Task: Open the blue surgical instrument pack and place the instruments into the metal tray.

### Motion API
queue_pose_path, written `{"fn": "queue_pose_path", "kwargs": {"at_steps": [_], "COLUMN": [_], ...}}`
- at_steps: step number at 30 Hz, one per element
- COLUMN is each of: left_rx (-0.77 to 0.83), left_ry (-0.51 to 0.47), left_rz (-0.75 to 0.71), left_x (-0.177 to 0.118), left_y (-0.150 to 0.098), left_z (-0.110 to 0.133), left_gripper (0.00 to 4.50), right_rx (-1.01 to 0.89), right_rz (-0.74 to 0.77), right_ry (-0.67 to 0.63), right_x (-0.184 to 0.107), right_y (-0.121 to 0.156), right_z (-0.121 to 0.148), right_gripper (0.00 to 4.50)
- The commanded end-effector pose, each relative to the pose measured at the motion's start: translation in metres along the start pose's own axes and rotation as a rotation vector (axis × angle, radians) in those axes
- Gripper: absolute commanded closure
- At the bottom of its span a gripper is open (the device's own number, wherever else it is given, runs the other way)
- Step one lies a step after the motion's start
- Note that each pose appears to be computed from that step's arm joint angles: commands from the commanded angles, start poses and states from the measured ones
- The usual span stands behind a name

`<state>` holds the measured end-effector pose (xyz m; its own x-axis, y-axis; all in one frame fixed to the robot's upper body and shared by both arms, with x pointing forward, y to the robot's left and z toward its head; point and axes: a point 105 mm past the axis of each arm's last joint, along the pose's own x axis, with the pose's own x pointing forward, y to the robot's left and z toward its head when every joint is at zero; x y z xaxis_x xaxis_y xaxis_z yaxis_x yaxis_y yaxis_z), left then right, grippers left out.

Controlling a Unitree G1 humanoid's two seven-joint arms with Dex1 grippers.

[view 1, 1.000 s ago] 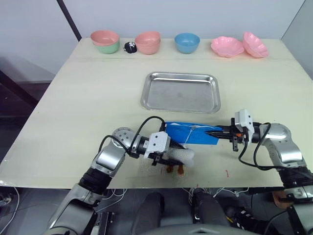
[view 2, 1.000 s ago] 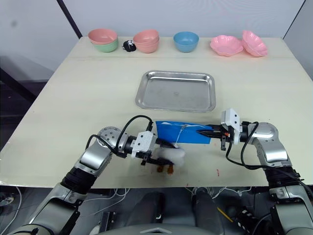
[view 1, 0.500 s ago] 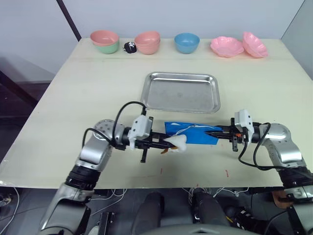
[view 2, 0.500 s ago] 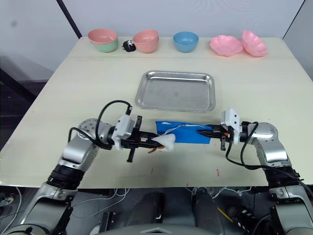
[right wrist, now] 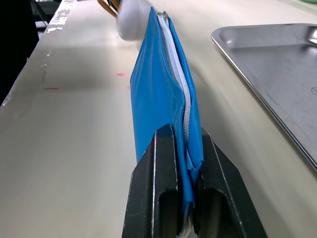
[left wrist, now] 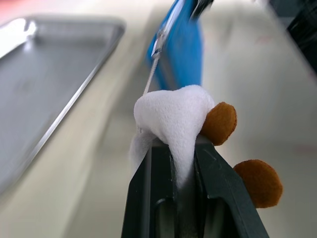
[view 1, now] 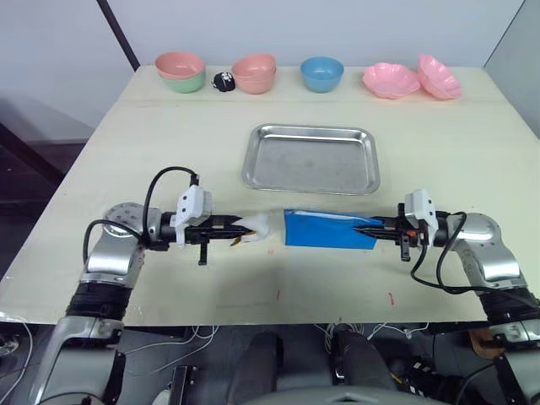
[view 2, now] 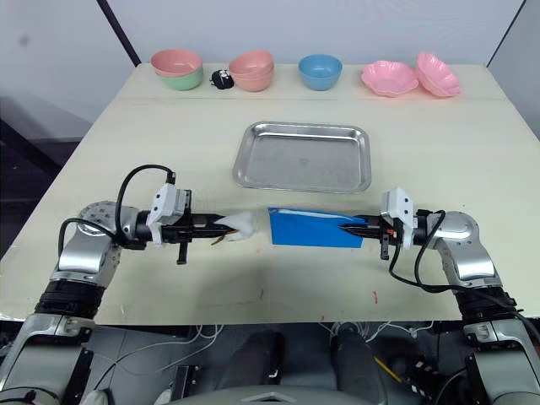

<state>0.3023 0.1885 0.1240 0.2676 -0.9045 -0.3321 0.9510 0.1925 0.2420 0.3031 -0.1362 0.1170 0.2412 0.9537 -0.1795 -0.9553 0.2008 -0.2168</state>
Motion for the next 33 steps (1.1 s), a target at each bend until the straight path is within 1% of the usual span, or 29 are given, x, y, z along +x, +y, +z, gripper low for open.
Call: {"fn": "queue_pose_path", "kwargs": {"at_steps": [1, 4, 9, 17, 20, 25, 28, 33], "left_rx": [0.019, 0.003, -0.018, -0.047, -0.059, -0.053, -0.055, -0.053], "left_ry": [0.032, 0.059, 0.041, 0.124, 0.114, 0.137, 0.132, 0.13], "left_rz": [0.034, 0.001, -0.014, -0.077, -0.074, -0.094, -0.096, -0.093], "left_x": [-0.01, -0.005, 0.005, 0.01, 0.013, 0.015, 0.016, 0.017], "left_y": [0.002, -0.007, -0.014, -0.03, -0.03, -0.034, -0.035, -0.034], "left_z": [-0.004, -0.015, -0.017, -0.04, -0.042, -0.046, -0.044, -0.043], "left_gripper": [4.46, 4.46, 4.46, 4.46, 4.46, 4.46, 4.46, 4.46], "right_rx": [0.004, 0.002, 0.001, -0.015, -0.007, 0.014, 0.043, 0.124], "right_rz": [-0.011, -0.013, -0.022, -0.014, -0.012, 0.005, 0.004, 0.053], "right_ry": [0.023, 0.02, -0.024, -0.039, -0.078, -0.126, -0.195, -0.298], "right_x": [-0.006, -0.006, -0.005, -0.007, -0.006, -0.008, -0.009, -0.008], "right_y": [0.0, -0.001, -0.002, 0.0, 0.0, 0.002, 0.002, 0.01], "right_z": [-0.004, -0.003, 0.005, 0.008, 0.013, 0.022, 0.033, 0.048], "right_gripper": [4.5, 4.5, 4.5, 4.5, 4.5, 4.5, 4.5, 4.5]}}
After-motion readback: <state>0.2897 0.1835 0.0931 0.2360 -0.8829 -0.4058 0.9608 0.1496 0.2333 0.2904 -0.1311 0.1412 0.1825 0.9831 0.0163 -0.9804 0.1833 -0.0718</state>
